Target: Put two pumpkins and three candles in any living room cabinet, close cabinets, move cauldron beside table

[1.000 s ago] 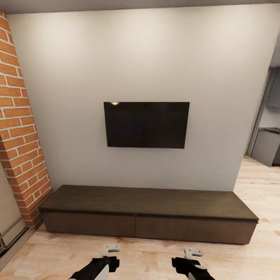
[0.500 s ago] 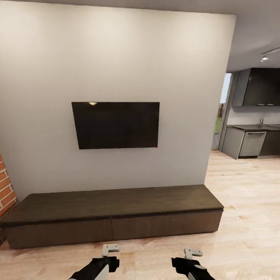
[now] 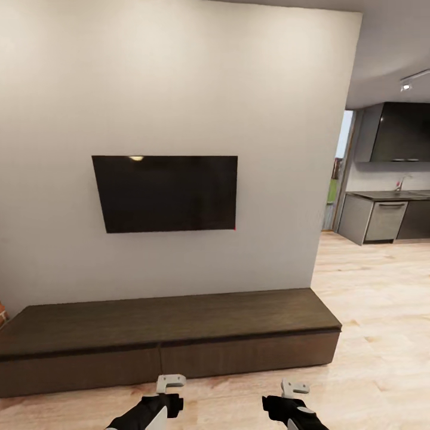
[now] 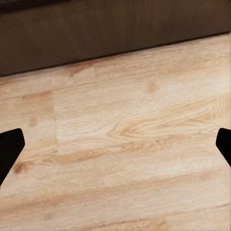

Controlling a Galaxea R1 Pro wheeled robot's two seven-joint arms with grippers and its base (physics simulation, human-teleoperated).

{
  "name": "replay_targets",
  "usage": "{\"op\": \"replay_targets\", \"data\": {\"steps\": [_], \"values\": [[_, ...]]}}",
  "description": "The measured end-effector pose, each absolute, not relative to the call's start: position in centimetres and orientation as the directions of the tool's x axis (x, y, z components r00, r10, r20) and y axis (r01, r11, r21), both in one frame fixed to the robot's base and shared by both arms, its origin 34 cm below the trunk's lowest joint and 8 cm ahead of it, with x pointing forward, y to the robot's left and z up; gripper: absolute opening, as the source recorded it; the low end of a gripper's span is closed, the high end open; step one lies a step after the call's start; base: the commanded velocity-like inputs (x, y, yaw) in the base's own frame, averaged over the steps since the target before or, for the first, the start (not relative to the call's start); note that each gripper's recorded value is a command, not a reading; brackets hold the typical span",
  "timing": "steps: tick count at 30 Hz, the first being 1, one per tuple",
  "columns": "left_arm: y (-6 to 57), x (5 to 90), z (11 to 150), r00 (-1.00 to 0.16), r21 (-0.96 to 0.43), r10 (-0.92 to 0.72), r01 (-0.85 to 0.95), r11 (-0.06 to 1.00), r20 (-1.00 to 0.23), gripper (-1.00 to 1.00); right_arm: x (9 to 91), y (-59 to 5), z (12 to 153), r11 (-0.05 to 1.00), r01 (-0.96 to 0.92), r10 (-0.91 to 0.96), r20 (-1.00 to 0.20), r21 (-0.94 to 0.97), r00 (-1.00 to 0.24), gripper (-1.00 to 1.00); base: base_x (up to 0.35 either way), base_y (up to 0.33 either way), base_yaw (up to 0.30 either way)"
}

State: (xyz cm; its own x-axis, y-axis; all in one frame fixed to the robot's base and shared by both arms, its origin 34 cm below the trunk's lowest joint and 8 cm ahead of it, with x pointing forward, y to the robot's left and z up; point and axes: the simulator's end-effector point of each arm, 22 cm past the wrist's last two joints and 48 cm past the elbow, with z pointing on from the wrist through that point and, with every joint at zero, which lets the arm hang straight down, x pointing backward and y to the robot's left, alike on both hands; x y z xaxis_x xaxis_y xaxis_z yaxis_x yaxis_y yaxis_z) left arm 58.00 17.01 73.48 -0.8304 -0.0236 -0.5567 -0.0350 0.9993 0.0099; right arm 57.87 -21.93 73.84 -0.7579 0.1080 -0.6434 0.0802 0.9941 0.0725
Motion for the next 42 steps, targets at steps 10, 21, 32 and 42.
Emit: {"op": "replay_targets", "data": {"steps": [10,21,32,42], "values": [[17.06,57.98,73.44,-0.831,0.004,-0.034,-0.043,0.999,-0.555,1.00,57.91,-21.91,73.87,0.994,0.080,0.109,-0.645,0.074,-0.756,1.00,0.169,0.083,0.000],[17.06,58.01,73.43,-0.831,-0.001,-0.041,-0.048,0.999,-0.554,1.00,57.98,-21.31,73.93,0.994,0.073,0.105,-0.646,0.076,-0.756,1.00,0.037,0.057,0.121],[17.02,58.07,73.48,-0.830,-0.003,-0.042,-0.049,0.999,-0.556,1.00,57.99,-21.25,73.95,0.994,0.078,0.112,-0.646,0.082,-0.755,1.00,0.001,0.002,0.016],[16.81,58.19,73.45,-0.829,-0.010,-0.041,-0.043,0.999,-0.557,1.00,58.02,-21.30,73.83,0.993,0.081,0.116,-0.645,0.084,-0.755,1.00,0.000,0.000,0.000]]}}
